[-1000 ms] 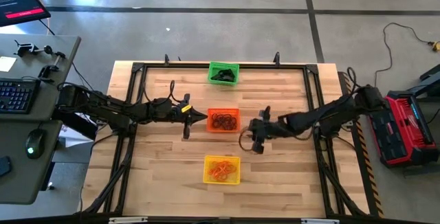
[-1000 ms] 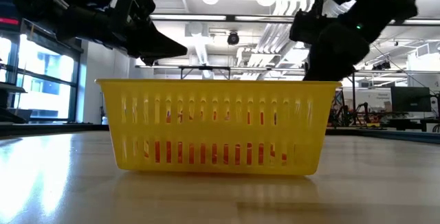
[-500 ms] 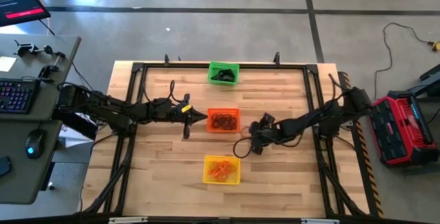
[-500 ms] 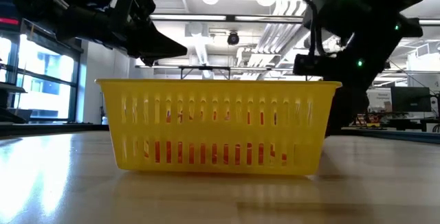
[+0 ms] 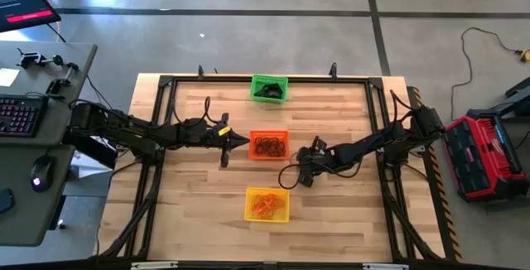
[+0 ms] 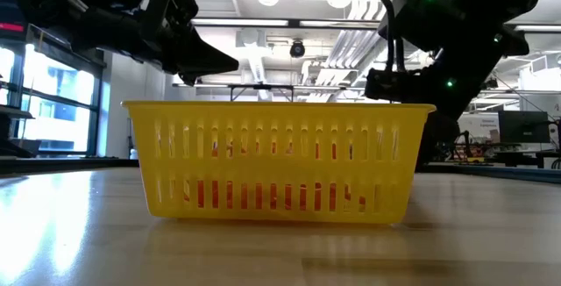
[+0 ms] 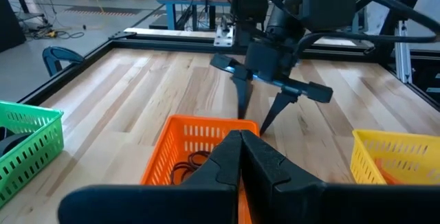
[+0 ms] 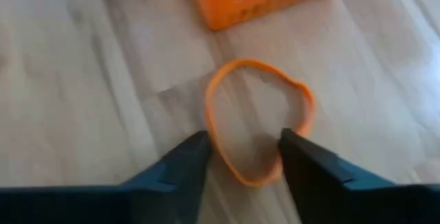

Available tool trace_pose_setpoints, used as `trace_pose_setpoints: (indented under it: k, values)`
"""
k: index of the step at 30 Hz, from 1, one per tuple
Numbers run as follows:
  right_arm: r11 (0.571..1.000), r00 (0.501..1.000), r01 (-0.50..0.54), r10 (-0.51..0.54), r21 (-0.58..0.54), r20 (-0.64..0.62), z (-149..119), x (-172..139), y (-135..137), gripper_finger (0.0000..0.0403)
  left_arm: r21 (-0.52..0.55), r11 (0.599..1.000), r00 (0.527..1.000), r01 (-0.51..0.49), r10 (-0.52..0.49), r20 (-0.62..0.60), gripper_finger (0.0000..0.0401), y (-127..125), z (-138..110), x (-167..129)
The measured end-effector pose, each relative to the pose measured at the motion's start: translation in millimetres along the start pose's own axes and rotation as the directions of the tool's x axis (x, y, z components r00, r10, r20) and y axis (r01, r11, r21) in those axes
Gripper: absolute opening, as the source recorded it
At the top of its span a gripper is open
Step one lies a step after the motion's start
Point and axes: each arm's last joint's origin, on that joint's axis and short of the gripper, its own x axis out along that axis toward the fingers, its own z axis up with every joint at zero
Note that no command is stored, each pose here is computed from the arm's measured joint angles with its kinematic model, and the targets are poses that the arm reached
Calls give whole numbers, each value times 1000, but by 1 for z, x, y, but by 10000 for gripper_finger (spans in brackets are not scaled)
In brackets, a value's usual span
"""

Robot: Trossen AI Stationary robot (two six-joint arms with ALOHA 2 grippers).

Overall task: Sort rubber bands into baskets
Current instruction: Put the orange rubber band into the yellow bin

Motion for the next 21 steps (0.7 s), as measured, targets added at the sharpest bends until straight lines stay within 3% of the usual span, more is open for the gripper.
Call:
trace_pose_setpoints:
  k: [5, 7, 11, 15, 21]
  values:
    - [998, 998, -62, 61, -28, -15, 0, 0, 2, 41, -2, 1000, 1000, 0, 0, 0, 0, 0, 0, 0]
    - [997, 997, -75, 74, -34, -18, 1, 0, 3, 11, -2, 1000, 1000, 0, 0, 0, 0, 0, 0, 0]
    - [995, 995, -87, 85, -45, -48, 3, -4, 8, 20, -2, 1000, 1000, 0, 0, 0, 0, 0, 0, 0]
    - [991, 990, -112, 104, -75, -100, 9, -14, 17, 3, -2, 1000, 1000, 1, -1, 0, 0, 0, 0, 0]
    - [980, 982, -159, 144, -121, -119, 33, -40, 40, 1, -2, 1000, 1000, 1, -1, 1, 0, 0, 0, 0]
